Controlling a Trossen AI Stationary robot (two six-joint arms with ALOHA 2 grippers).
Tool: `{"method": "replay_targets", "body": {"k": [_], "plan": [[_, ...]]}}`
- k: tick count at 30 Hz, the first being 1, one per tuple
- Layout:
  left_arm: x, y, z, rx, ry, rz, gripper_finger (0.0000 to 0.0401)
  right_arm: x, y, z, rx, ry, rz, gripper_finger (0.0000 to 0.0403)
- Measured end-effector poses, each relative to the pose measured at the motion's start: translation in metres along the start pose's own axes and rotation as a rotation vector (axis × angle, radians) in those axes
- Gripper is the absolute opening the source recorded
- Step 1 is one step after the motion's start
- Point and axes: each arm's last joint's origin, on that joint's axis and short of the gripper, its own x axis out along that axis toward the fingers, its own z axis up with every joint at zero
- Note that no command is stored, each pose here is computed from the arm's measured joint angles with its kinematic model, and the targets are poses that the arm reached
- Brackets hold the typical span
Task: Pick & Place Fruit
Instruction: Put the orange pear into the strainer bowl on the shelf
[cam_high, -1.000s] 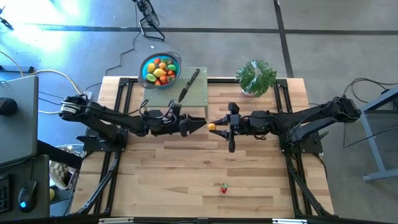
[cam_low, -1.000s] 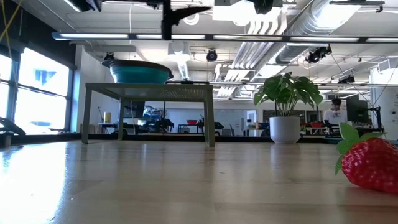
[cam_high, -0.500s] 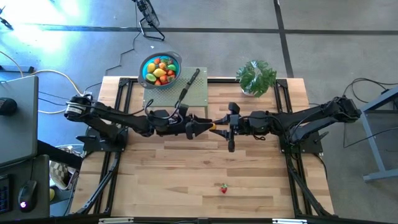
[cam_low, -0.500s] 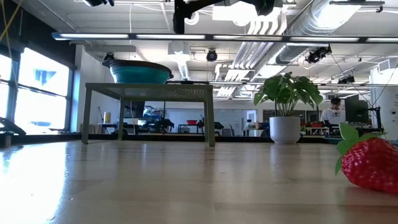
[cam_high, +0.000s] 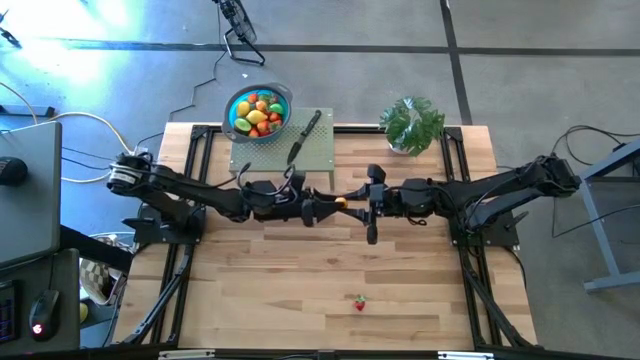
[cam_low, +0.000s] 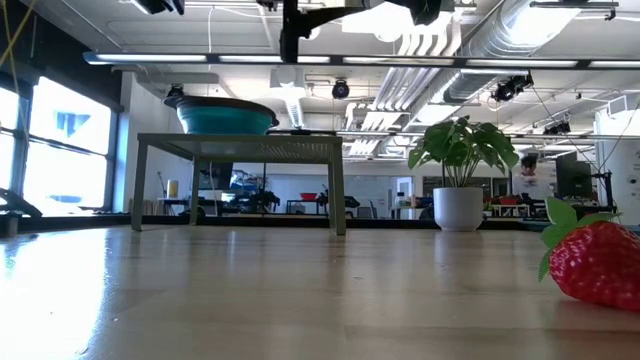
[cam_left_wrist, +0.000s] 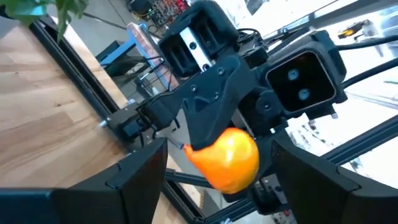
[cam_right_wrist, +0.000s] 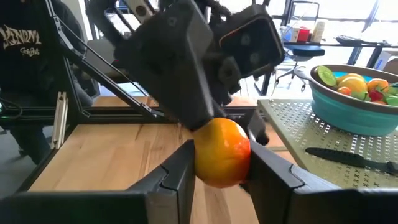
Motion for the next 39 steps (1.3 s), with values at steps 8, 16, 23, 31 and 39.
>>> {"method": "replay_targets", "body": {"k": [8,16,23,31,39], "plan": [[0.006,0.005,-0.005,-0.031,-0.022,-0.029,0.028,0.0,0.0,-0.001,0.001,0.007,0.0,0.0115],[0.006,0.003,-0.005,-0.094,-0.05,-0.039,0.028,0.0,0.0,-0.001,0.005,0.008,0.007,0.0115],[0.006,0.001,-0.003,-0.052,-0.074,-0.043,0.028,0.0,0.0,-0.001,0.005,0.008,0.006,0.0114],[0.01,-0.006,0.001,0.007,-0.076,-0.04,0.028,0.0,0.0,0.0,0.007,0.004,0.007,0.0114],[0.015,-0.012,0.004,0.038,-0.052,-0.004,0.028,0.0,0.0,0.0,0.007,0.003,0.007,0.0115]]}}
